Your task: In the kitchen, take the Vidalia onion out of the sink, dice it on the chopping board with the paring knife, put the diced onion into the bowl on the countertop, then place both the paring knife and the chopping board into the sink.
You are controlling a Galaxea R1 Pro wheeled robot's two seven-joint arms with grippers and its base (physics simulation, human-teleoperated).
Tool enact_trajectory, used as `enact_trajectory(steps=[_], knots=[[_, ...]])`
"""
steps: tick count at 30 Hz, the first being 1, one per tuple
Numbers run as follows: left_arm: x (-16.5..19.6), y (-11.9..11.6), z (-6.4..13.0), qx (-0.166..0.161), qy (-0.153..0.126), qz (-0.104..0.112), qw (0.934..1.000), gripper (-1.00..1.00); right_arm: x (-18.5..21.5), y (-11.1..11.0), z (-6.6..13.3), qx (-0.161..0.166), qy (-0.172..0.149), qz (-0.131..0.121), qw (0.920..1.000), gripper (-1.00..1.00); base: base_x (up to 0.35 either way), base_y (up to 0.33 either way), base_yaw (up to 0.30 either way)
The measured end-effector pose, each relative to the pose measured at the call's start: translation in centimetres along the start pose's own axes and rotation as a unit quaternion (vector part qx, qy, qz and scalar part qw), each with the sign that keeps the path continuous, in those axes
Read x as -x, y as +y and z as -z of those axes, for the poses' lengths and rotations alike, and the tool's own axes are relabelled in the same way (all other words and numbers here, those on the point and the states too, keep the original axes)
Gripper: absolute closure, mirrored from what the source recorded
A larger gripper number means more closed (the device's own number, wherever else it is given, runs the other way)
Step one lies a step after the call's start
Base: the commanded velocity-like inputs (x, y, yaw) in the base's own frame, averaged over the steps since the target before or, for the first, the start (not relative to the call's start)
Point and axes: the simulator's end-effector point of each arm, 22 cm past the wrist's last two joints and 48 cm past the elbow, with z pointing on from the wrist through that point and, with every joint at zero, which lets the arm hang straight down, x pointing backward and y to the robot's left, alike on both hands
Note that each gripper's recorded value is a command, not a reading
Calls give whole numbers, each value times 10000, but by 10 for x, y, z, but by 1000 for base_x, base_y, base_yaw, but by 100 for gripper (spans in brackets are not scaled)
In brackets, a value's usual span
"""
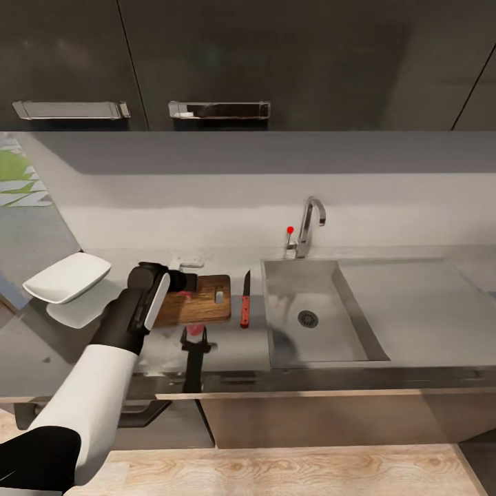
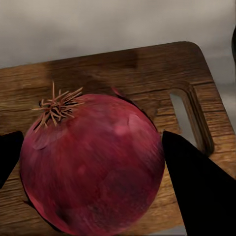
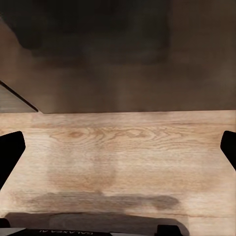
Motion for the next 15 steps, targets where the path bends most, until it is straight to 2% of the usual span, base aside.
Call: enact_trajectory(steps=[15], knots=[[-14,1,-8,12,183,8,9998,100,0,0,0,0,0,-1,10000,-100,0,0,0]])
